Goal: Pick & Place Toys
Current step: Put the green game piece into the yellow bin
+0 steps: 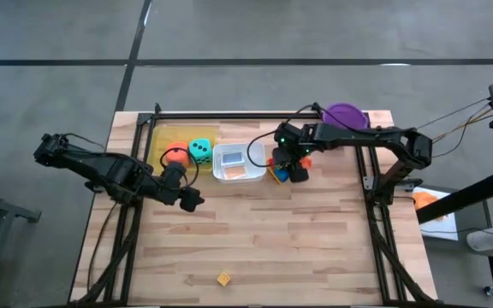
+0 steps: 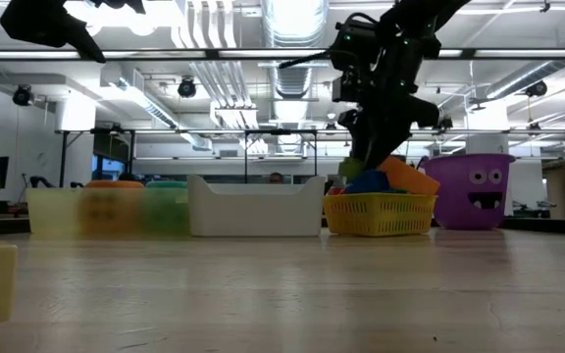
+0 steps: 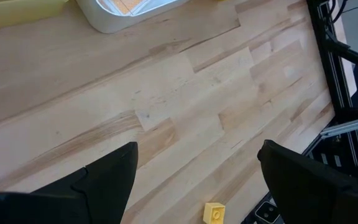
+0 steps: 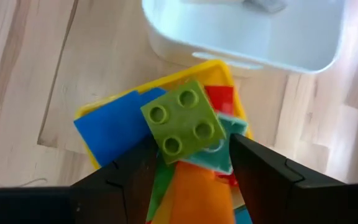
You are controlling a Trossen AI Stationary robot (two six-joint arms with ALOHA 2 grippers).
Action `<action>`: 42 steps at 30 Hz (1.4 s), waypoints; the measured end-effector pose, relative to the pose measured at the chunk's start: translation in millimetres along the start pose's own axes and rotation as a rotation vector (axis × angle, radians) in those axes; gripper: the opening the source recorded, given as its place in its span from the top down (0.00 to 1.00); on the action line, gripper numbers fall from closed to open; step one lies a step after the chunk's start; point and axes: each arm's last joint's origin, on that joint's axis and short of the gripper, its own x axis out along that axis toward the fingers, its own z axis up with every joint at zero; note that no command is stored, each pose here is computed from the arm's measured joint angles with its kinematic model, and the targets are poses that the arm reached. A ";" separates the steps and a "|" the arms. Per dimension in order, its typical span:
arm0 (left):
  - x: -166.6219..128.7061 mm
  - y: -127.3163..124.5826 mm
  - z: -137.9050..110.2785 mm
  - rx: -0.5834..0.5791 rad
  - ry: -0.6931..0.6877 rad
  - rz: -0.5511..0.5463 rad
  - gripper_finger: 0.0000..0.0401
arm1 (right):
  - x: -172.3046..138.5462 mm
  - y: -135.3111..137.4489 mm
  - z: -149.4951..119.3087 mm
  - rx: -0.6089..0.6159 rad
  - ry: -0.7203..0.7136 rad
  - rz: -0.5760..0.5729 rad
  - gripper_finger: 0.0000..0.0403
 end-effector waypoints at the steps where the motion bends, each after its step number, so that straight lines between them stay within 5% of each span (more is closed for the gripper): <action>1: 0.0 0.0 0.0 0.000 0.000 0.000 0.18 | -1.5 -0.8 1.5 -0.002 -0.006 -0.004 0.50; 16: 0.0 0.0 -0.2 0.000 0.008 -0.001 0.18 | -9.2 -0.8 4.3 -0.007 0.038 -0.026 0.50; 30: 0.0 0.0 -0.2 0.000 0.008 -0.001 0.18 | -26.3 12.0 42.6 0.075 -0.089 0.032 0.51; 42: 0.0 0.0 -0.2 0.000 0.007 -0.001 0.18 | 0.1 9.7 74.3 0.070 -0.070 0.055 0.86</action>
